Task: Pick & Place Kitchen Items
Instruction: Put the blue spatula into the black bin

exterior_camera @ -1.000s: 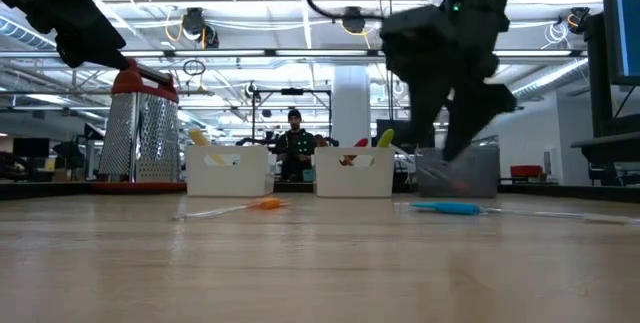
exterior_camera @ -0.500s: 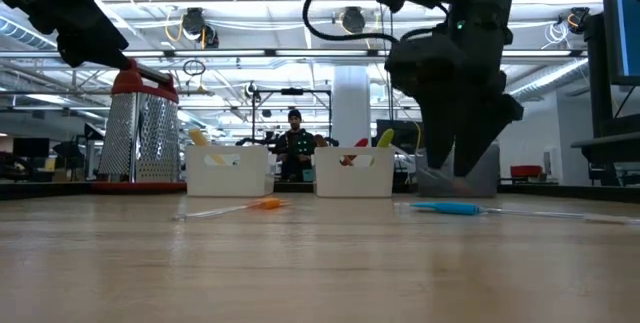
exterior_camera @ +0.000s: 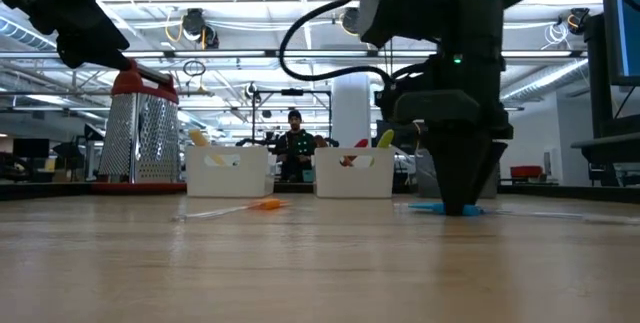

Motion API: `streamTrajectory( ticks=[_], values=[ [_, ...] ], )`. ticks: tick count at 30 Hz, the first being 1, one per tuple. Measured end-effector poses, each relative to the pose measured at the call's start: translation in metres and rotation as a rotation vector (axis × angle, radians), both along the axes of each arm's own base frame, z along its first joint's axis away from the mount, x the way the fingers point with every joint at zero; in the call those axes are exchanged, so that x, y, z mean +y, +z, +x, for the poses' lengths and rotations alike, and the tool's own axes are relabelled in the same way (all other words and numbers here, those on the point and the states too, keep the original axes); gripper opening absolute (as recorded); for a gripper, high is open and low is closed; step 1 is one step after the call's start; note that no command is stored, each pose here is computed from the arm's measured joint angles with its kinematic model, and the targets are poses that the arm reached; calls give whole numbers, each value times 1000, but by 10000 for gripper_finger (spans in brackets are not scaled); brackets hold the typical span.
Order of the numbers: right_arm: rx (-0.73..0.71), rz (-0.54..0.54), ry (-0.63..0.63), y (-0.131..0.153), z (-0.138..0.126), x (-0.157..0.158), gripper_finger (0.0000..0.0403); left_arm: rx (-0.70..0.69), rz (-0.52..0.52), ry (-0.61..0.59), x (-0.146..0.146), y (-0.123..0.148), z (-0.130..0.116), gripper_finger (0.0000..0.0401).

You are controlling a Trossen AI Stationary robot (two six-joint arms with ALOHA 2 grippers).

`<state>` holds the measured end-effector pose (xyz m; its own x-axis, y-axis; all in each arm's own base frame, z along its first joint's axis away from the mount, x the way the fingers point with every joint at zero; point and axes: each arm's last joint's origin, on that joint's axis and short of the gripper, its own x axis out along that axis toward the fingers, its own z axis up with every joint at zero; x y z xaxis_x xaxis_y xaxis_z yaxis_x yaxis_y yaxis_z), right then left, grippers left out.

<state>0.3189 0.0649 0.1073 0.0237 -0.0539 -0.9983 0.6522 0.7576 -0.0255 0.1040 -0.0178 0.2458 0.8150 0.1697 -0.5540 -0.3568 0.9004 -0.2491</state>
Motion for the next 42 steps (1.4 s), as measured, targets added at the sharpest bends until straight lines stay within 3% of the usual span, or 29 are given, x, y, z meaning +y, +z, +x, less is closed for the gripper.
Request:
streamTrajectory(
  ticks=[4,15,22,42],
  values=[
    [88,-35,-60,-11,-6,-2,154,0,0,1,0,0,0,230],
    [43,-125,-215,-13,-4,-3,131,-2,20,21,1,0,0,230],
    [51,-157,-246,-15,-8,-5,77,-3,21,21,1,0,0,230],
    [80,-216,-258,-6,-17,-9,76,-3,21,22,1,0,0,230]
  ],
)
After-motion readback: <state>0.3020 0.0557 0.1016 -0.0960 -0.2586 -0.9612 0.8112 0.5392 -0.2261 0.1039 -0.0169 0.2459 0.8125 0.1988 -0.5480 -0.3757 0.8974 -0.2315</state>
